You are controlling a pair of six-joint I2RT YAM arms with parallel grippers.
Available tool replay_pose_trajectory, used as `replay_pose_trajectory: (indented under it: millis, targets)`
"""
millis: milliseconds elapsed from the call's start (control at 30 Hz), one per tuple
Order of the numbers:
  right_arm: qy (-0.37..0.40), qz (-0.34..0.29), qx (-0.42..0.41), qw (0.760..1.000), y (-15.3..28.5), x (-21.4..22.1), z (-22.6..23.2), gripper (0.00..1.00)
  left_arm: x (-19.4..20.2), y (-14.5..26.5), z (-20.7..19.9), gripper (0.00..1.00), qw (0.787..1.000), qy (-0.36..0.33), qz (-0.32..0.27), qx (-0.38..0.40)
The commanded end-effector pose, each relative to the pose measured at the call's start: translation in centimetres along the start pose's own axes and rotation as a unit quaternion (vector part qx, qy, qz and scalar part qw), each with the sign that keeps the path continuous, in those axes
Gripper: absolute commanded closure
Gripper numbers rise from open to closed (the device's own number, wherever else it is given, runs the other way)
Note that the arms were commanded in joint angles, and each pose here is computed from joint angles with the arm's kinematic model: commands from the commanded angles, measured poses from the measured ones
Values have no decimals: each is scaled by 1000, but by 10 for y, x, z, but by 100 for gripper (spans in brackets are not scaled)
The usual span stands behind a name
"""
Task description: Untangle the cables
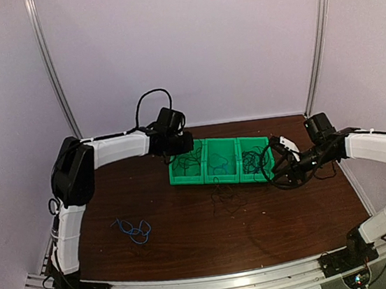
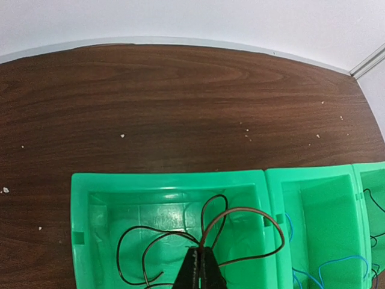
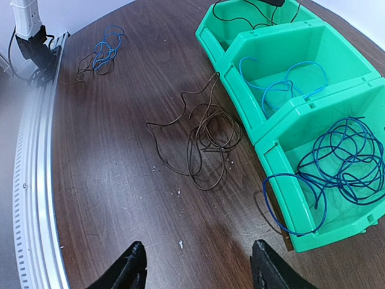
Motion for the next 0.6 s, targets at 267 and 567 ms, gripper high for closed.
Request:
replay_pose_trajectory:
  millis: [267,567]
  targets:
    - [2,-2,-1,1000,1,1,1,41,25,-15,6,100,997,4,35,-72]
    - [27,18,13,999,-18,-21,5,40,1,14,-21,87,1000,-18,18,-17]
Point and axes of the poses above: each gripper's point midway between its finger pads, its own y axis back along the fingers, its own z axis along the line the jaws close on, x = y × z, the point moved 10 cm from there along y, back along the fingers, and after that the axes turned 7 degrees about y, right-handed, at the moved point
